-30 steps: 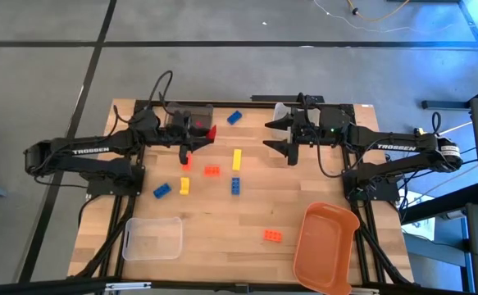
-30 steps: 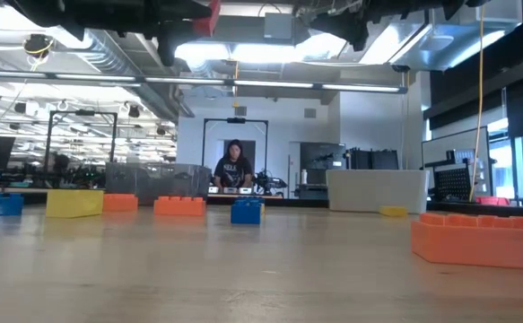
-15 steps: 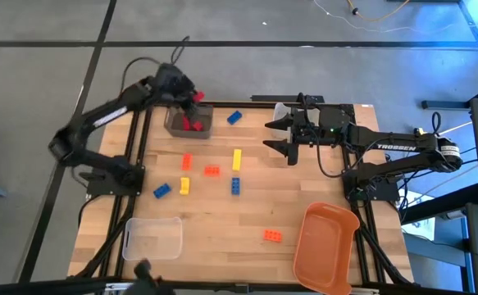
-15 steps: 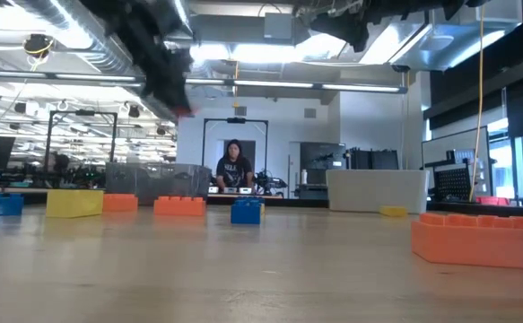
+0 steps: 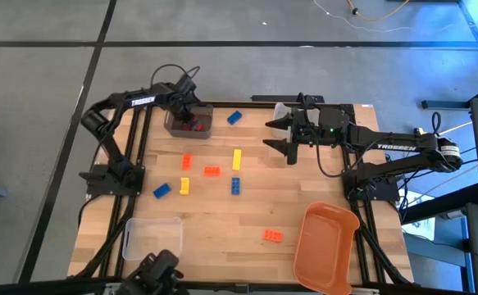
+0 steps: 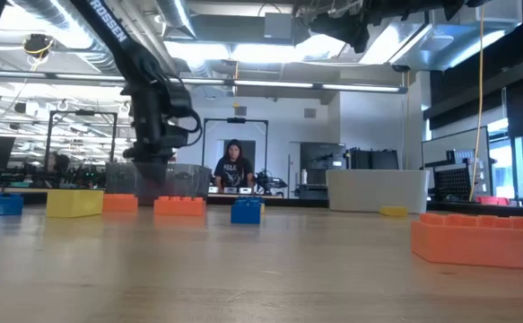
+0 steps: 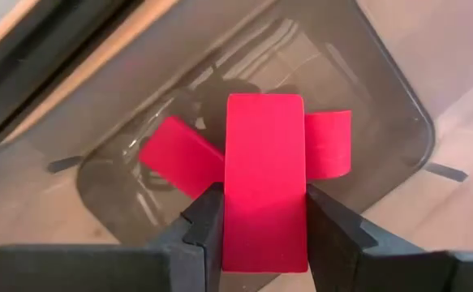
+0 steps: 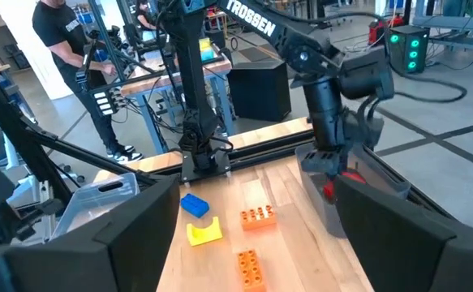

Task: Sort & place blocks by color
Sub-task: Put the red block into the black bin, then put the top right yellow block into the gray bin

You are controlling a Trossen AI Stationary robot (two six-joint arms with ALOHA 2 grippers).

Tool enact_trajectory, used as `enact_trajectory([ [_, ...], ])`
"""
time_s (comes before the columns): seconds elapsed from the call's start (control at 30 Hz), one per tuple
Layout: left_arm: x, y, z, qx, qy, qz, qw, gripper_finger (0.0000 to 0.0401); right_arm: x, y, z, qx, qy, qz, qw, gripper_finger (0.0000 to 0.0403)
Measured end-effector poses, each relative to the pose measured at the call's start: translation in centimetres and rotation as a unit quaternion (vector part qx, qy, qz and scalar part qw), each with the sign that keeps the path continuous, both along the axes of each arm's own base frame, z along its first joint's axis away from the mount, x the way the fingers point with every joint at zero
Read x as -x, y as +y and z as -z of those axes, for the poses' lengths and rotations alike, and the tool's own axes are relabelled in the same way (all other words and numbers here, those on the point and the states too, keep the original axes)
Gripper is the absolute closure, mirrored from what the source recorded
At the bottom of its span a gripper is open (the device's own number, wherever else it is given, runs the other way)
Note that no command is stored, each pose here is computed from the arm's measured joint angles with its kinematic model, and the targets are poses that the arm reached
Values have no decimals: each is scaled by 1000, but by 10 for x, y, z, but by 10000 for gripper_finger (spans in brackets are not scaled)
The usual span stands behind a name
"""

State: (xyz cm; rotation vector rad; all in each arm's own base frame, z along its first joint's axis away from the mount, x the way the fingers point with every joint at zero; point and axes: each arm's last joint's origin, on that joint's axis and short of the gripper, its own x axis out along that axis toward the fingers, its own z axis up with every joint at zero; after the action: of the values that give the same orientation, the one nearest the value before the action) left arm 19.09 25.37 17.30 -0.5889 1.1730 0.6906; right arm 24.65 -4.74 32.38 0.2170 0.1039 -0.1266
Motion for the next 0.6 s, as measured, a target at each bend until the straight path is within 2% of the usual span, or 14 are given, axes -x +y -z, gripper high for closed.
enact_trajectory([
  [0.13, 0, 2, 2, -9, 6, -4, 1000, 282, 0, 0, 0, 0, 0, 2, 1000, 76],
  [0.2, 0, 3, 1, -19, 14, -8, 1000, 250, 0, 0, 0, 0, 0, 2, 1000, 76],
  [0.33, -2, 6, -9, -24, 18, -10, 1000, 153, 0, 0, 0, 0, 0, 2, 1000, 76],
  [0.4, -4, 8, -17, -14, 12, -6, 1000, 117, 0, 0, 0, 0, 0, 2, 1000, 76],
  [0.5, -8, 12, -36, 2, -12, 0, 1000, 85, 0, 0, 0, 0, 0, 2, 1000, 76],
  [0.6, -12, 11, -62, 24, -86, 3, 996, 75, 0, 0, 0, 0, 0, 2, 1000, 76],
])
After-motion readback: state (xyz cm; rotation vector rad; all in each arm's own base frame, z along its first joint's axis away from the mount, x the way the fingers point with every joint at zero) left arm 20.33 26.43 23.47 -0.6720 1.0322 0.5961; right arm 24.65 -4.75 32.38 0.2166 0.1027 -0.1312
